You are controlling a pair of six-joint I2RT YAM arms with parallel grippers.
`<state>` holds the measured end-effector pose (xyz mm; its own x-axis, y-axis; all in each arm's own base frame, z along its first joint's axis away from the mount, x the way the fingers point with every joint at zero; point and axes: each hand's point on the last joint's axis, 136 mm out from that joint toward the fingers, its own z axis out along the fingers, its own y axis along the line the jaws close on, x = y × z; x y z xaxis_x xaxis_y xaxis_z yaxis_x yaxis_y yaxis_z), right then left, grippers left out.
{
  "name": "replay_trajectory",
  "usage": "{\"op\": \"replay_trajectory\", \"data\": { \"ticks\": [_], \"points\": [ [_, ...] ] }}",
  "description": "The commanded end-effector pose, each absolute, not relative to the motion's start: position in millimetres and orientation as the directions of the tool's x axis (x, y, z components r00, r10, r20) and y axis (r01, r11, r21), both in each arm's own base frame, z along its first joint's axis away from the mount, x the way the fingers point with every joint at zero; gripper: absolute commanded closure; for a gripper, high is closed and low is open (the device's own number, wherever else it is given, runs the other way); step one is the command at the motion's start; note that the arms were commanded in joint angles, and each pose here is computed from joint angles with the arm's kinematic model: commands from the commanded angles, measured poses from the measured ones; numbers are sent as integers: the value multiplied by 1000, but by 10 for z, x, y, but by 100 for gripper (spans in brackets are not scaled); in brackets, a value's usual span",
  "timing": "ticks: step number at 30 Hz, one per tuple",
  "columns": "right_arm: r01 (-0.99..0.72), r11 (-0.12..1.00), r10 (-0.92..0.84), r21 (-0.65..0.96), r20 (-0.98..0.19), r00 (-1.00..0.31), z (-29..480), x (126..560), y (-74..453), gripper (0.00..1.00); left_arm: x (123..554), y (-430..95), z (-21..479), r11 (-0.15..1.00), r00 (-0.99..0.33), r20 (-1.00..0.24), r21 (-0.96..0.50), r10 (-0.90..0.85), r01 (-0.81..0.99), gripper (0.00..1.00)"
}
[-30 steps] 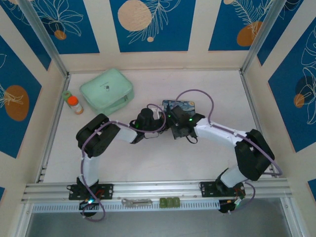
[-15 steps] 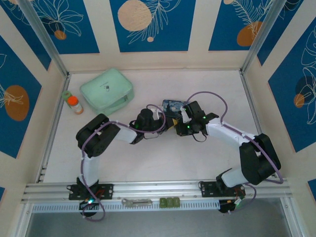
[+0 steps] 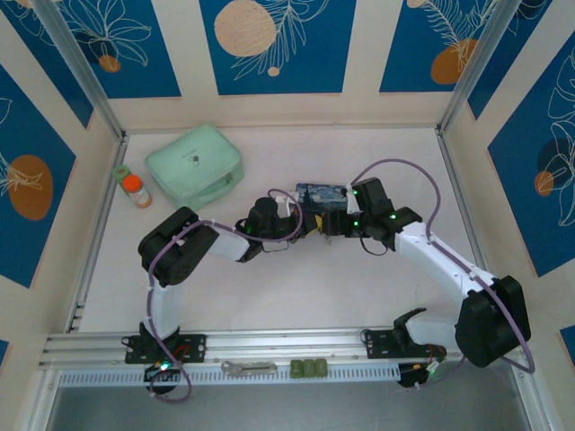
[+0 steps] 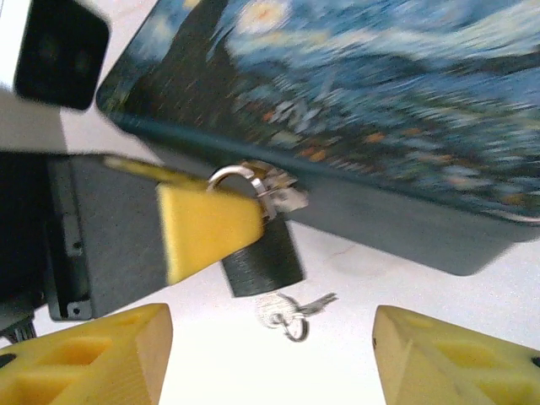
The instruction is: Unlock the padlock with the key
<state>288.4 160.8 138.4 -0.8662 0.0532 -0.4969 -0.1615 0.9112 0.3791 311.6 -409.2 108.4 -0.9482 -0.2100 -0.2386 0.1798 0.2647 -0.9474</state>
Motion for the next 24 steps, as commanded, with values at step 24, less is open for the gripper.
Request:
{"op": "replay_trajectory", "data": {
  "ticks": [24],
  "points": [
    [-153, 873, 61, 463, -415, -908, 973, 2673, 1898, 45, 2966, -4018, 825, 283, -952, -281, -929, -120, 239, 100]
  ]
}}
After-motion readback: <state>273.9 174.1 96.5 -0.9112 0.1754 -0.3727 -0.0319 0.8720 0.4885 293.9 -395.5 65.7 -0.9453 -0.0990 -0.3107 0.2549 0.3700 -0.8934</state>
